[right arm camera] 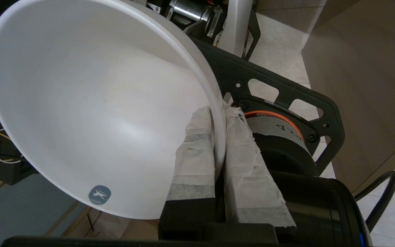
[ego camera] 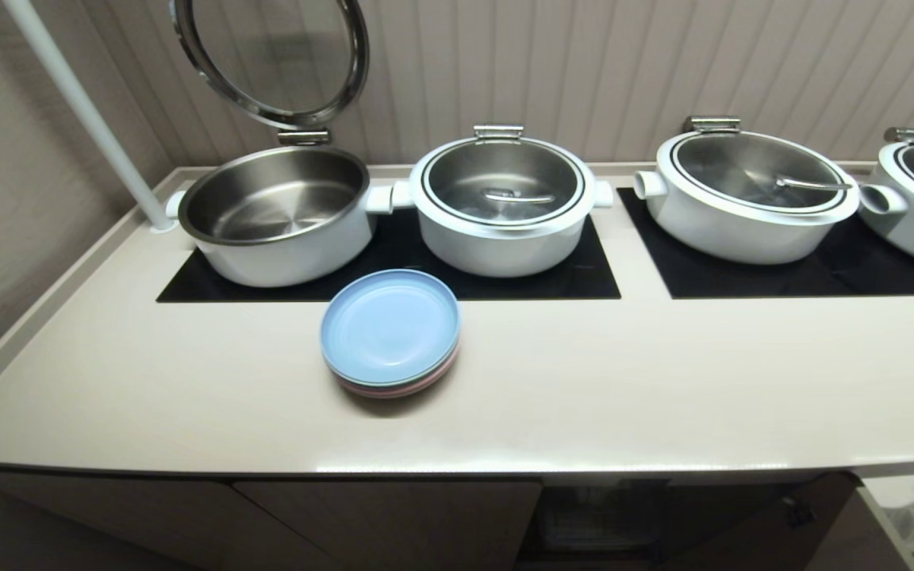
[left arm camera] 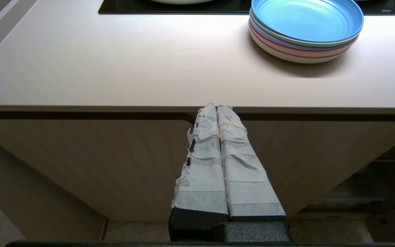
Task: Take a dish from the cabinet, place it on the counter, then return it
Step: Put it back into the cabinet
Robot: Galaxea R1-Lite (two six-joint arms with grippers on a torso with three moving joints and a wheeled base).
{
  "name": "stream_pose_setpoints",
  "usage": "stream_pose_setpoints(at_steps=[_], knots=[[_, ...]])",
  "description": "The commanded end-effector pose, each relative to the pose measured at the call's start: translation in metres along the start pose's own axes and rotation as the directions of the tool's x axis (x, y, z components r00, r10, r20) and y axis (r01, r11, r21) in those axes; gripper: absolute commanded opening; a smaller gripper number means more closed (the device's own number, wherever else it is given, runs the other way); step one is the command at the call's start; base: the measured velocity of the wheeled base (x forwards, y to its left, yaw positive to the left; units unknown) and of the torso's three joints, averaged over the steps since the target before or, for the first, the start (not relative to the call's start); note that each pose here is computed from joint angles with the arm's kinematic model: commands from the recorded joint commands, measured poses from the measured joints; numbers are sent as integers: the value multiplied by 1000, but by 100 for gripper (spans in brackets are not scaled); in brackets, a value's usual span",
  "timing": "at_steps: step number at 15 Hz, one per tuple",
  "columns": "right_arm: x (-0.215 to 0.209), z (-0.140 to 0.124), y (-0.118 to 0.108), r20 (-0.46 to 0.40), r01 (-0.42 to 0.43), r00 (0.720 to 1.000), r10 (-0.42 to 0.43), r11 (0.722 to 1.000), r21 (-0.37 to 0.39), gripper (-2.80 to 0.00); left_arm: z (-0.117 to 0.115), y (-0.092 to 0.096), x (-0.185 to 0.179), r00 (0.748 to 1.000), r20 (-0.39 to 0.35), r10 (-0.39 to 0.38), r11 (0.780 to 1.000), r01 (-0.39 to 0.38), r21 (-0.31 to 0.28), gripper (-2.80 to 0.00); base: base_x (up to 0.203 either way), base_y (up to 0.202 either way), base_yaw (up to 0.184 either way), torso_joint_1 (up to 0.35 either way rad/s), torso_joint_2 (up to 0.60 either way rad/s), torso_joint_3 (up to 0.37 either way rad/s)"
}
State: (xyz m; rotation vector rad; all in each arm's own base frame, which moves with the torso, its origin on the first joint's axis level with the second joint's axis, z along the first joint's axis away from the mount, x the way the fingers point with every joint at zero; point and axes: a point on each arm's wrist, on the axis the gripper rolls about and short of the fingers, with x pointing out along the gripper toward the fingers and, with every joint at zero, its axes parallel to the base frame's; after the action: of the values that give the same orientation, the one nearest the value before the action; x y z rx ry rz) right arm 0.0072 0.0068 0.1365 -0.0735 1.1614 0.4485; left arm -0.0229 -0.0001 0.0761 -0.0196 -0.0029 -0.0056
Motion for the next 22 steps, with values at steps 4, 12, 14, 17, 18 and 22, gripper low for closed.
stream_pose_setpoints(at_steps=[4,12,14,17,18,22], knots=[[0,0,0,-6,-2,1000,2,1000,0,-280,0,0,0,1000,0,1,1000,-1,0,-280,0,0,0,-39,76,37],[0,-1,0,-6,-1,1000,1,1000,1,-280,0,0,0,1000,0,-1,1000,1,0,-280,0,0,0,-52,124,58],[0,-1,0,-5,-2,1000,2,1000,-1,-280,0,0,0,1000,0,0,1000,0,0,-280,0,0,0,-49,115,59],[0,-1,0,-7,-1,1000,1,1000,0,-280,0,0,0,1000,0,-1,1000,1,0,-280,0,0,0,-69,147,74],[0,0,0,-6,-1,1000,1,1000,-1,-280,0,0,0,1000,0,1,1000,-1,0,-280,0,0,0,-75,176,82],[0,0,0,-6,-2,1000,2,1000,-2,-280,0,0,0,1000,0,-1,1000,1,0,-280,0,0,0,-68,154,77]])
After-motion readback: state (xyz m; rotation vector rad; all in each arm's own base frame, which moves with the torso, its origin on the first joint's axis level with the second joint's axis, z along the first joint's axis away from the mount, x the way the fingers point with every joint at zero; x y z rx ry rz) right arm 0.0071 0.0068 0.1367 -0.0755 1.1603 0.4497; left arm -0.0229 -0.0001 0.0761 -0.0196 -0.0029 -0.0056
